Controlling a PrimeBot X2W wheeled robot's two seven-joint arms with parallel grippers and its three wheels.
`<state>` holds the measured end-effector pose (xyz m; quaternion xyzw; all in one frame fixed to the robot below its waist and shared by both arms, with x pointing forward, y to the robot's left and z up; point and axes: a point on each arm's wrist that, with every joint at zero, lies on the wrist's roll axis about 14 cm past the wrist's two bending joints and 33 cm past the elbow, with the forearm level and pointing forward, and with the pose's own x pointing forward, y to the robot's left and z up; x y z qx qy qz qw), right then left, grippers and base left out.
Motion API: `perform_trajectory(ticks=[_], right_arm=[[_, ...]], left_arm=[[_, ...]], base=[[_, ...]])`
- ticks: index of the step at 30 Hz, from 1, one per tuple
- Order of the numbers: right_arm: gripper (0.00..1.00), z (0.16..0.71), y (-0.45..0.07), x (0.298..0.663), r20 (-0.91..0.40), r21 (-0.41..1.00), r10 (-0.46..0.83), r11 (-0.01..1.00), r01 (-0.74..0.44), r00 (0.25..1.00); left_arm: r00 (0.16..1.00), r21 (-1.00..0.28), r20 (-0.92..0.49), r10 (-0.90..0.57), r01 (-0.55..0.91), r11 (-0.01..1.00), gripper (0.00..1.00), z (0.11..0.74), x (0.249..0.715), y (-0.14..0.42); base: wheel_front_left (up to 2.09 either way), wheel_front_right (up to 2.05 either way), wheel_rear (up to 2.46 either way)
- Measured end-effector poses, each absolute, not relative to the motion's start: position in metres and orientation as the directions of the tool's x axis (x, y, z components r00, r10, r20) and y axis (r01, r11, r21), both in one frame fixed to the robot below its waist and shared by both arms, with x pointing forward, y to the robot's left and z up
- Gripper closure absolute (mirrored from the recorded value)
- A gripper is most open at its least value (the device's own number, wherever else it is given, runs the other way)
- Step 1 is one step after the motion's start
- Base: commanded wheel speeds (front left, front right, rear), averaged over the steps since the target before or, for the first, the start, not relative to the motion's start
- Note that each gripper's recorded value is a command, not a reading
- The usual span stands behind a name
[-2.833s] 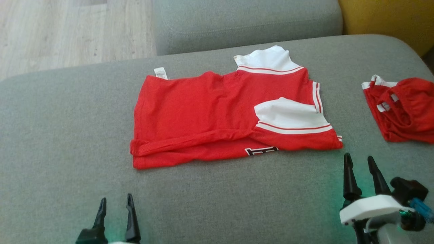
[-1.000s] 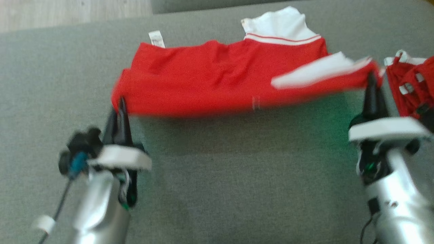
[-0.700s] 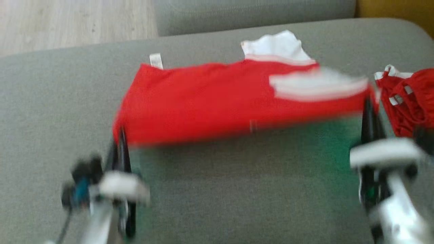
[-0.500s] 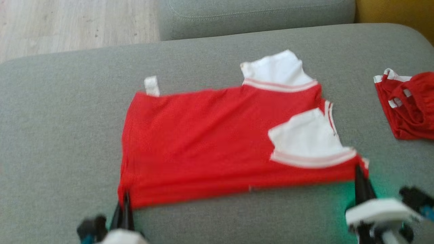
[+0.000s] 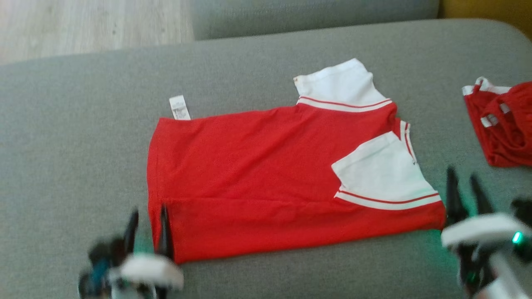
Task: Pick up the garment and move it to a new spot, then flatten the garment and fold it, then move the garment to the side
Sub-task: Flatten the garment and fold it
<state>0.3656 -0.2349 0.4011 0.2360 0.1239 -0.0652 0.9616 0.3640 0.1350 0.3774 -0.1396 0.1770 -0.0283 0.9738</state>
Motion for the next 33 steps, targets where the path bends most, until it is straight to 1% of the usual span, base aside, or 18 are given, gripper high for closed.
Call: perform_trajectory(ticks=[6,8,11,16,23,30,32,33], right_arm=[[0.0,0.44,-0.246,0.427,-0.154,0.33,-0.031,0.94,0.081,0.988],[0.0,0.447,-0.241,0.444,-0.134,0.319,-0.01,0.946,0.053,0.991],[0.0,0.448,-0.231,0.46,-0.126,0.308,0.026,0.951,0.014,0.992],[0.0,0.437,-0.221,0.467,-0.155,0.293,0.062,0.956,-0.014,0.986],[0.0,0.426,-0.222,0.468,-0.182,0.287,0.064,0.958,-0.01,0.981],[0.0,0.425,-0.221,0.469,-0.187,0.291,0.068,0.957,-0.011,0.98],[0.0,0.426,-0.22,0.47,-0.184,0.29,0.07,0.957,-0.014,0.98],[0.0,0.427,-0.219,0.472,-0.181,0.29,0.073,0.957,-0.018,0.981]], left_arm=[[0.943,-0.189,-0.264,-0.204,0.156,0.969,0.0,0.422,0.459,0.136],[0.921,-0.151,-0.309,-0.239,0.201,0.968,0.0,0.428,0.484,0.135],[0.876,-0.114,-0.4,-0.267,0.242,0.964,0.0,0.422,0.504,0.135],[0.807,-0.114,-0.517,-0.285,0.265,0.957,0.0,0.4,0.513,0.137],[0.758,-0.129,-0.566,-0.325,0.307,0.943,0.0,0.38,0.513,0.124],[0.748,-0.145,-0.588,-0.308,0.278,0.95,0.0,0.369,0.507,0.132],[0.748,-0.146,-0.589,-0.307,0.275,0.95,0.05,0.368,0.506,0.133],[0.745,-0.147,-0.594,-0.305,0.272,0.951,0.13,0.367,0.504,0.134]], base=[[0.0,0.0,0.0],[0.0,0.0,0.0],[0.0,0.0,0.0],[0.0,0.0,0.0],[0.0,0.0,0.0],[0.0,0.0,0.0],[0.0,0.0,0.0],[0.0,0.0,0.0]])
